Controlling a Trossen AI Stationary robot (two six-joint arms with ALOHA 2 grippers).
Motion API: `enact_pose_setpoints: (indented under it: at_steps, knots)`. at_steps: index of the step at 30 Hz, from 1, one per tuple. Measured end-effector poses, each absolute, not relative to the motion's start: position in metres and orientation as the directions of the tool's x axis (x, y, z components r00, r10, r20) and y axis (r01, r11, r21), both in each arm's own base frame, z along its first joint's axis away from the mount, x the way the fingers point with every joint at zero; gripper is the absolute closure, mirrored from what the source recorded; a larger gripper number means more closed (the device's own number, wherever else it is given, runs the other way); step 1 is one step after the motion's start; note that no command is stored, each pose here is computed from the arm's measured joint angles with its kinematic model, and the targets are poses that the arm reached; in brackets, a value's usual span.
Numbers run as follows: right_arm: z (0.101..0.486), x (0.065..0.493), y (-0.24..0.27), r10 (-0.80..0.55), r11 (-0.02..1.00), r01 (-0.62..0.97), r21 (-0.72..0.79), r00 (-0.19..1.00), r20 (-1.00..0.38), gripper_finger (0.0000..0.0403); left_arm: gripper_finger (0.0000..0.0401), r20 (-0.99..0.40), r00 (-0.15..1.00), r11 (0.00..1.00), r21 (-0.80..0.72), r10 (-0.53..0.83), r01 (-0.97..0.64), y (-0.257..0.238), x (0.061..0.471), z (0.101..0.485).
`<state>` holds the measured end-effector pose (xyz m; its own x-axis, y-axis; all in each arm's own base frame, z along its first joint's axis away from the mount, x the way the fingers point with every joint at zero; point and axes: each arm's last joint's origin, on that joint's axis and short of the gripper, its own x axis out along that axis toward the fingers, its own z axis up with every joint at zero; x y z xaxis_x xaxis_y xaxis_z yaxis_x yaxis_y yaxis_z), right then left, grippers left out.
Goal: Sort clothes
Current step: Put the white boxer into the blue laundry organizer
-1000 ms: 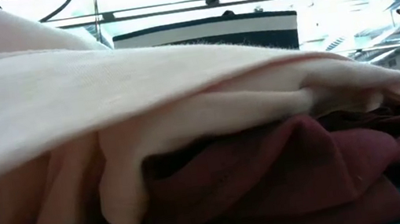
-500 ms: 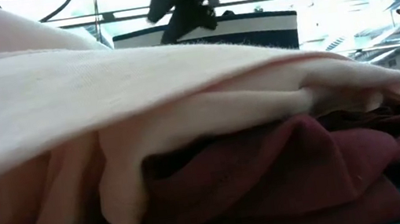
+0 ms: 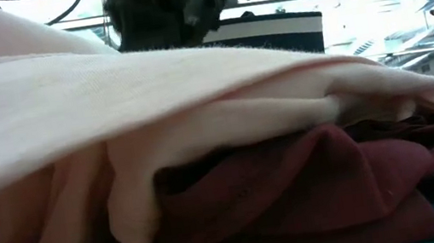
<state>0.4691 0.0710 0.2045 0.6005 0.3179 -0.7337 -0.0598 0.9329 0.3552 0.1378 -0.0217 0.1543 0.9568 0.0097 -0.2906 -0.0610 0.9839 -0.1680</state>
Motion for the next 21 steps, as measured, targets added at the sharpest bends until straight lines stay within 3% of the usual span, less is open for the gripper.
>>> enact_pose_setpoints:
  at_steps: [6, 21]
  knots:
    - [0.191, 0.469, 0.086, 0.279, 0.946, -0.027, 0.324, 0.579, -0.766, 0.0185, 0.0274, -0.292, 0.956, 0.983, -0.17, 0.01, -0.063, -0.022, 0.138, 0.154]
    - [0.204, 0.462, 0.103, 0.241, 0.935, 0.066, 0.349, 0.604, -0.76, 0.019, 0.0274, -0.299, 0.954, 0.984, -0.169, 0.006, -0.059, -0.022, 0.138, 0.154]
